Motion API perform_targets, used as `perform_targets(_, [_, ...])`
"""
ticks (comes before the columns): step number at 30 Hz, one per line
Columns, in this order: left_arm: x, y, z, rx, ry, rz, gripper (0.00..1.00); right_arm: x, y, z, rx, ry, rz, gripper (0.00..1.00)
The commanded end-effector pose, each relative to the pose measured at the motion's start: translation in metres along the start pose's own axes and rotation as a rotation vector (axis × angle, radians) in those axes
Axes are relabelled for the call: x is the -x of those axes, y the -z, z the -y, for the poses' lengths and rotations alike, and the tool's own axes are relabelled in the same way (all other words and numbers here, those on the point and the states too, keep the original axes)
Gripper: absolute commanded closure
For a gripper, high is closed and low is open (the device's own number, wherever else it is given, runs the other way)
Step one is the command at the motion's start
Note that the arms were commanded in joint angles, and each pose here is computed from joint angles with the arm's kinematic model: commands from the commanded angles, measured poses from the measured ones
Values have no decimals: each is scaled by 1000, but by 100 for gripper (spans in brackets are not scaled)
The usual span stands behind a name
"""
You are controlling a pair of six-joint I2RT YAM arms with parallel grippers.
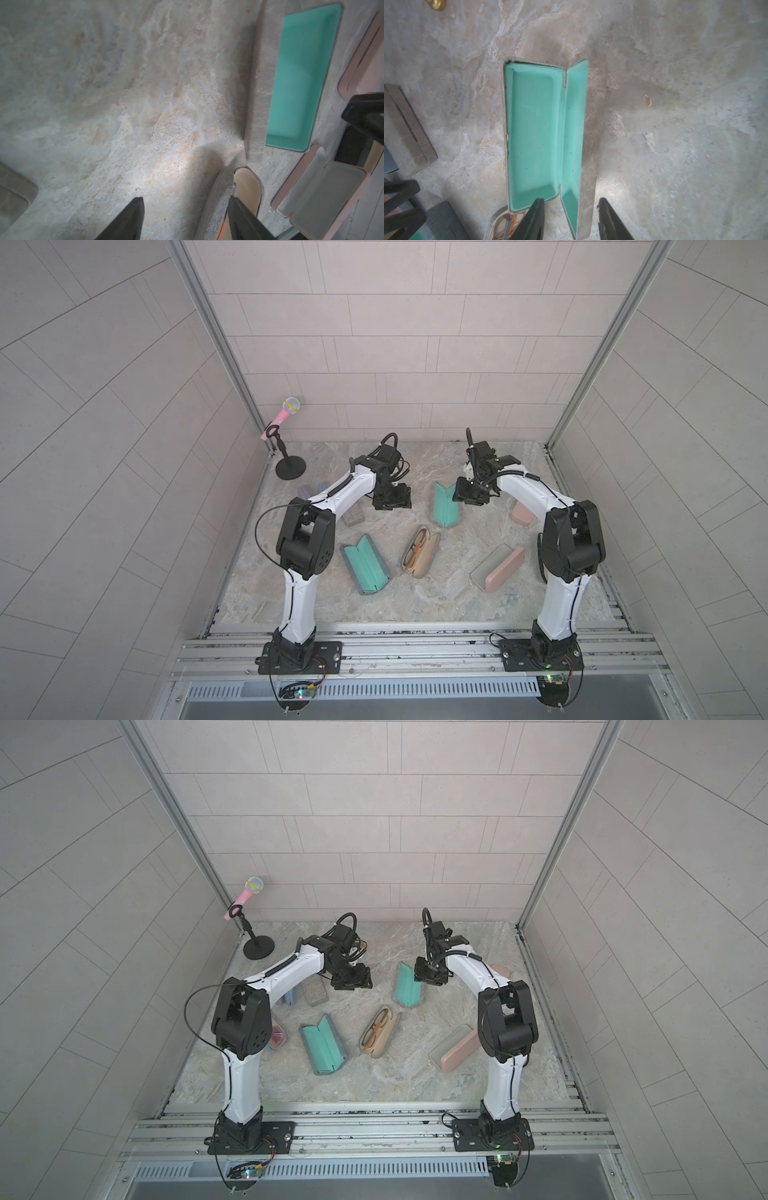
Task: Close the glasses case
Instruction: Place the glasses case at the center of the board, then close the glasses case at the center of the board.
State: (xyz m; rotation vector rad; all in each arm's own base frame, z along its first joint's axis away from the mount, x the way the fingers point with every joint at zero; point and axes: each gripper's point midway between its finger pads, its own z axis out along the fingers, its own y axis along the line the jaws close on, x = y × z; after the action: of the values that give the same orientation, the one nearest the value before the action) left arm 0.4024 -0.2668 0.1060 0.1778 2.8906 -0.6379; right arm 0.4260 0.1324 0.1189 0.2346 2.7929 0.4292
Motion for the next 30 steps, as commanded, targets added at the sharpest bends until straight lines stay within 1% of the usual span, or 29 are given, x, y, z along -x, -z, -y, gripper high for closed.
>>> perform_targets(1, [11, -5, 15, -30, -4, 10, 55, -5, 15, 13, -18, -11, 19, 61])
perform_targets(3, [16, -11, 19, -41, 4, 7, 76, -7, 19, 19, -21, -16, 24, 75])
perform_targets(6, [20, -23, 23, -58, 15, -11, 99, -11, 18, 26, -23, -19, 15, 91])
perform_targets(8, [20, -32, 27, -70, 20, -27, 100, -13, 14, 29, -22, -19, 9, 98])
perform_targets(10, [20, -41, 32, -78, 19, -40, 100, -15, 9, 32, -23, -20, -2, 100])
perform_targets(18, [17, -74, 46, -77, 16, -75, 100, -18, -16, 38, -26, -27, -42, 100])
perform_targets(30, [14, -96, 54, -75, 16, -100, 100, -17, -46, 39, -20, -27, -96, 98])
